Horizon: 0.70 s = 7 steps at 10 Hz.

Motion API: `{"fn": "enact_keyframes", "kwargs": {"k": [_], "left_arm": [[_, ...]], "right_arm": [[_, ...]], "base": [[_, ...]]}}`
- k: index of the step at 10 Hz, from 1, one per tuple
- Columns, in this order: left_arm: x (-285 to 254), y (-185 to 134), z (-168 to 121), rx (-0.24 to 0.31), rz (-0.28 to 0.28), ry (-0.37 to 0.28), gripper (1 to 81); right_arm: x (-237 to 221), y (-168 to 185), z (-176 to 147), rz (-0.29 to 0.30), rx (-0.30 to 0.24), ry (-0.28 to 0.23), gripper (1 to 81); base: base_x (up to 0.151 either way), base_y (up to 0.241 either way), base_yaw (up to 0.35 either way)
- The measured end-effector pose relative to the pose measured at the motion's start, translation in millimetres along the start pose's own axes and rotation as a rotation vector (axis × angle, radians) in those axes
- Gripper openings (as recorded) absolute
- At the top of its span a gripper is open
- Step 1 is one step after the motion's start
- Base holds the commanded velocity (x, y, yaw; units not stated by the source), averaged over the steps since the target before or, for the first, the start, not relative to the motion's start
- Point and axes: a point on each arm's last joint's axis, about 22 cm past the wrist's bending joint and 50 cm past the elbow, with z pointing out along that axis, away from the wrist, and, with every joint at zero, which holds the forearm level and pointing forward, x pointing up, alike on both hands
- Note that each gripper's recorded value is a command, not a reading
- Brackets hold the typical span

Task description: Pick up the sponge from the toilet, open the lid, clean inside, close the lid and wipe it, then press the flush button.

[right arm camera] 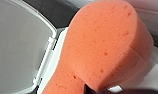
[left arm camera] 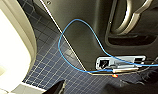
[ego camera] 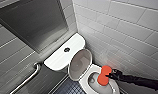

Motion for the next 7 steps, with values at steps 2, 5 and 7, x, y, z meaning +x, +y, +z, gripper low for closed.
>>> {"fn": "enact_keyframes", "kwargs": {"k": [2, 5, 7], "left_arm": [[0, 3, 0, -0.006, -0.001, -0.002, 81.1], [0, 4, 0, -0.006, -0.001, -0.002, 81.1], [0, 3, 0, -0.006, -0.001, -0.002, 81.1]], "right_arm": [[-1, -6, 6, -0.003, 0.010, -0.019, 1.0], [9, -45, 23, -0.028, 0.062, -0.021, 1.0], [25, -64, 39, -0.041, 0.073, 0.000, 1.0]], "base": [[0.000, 0.000, 0.000], [0.000, 0.000, 0.000], [0.000, 0.000, 0.000]]}}
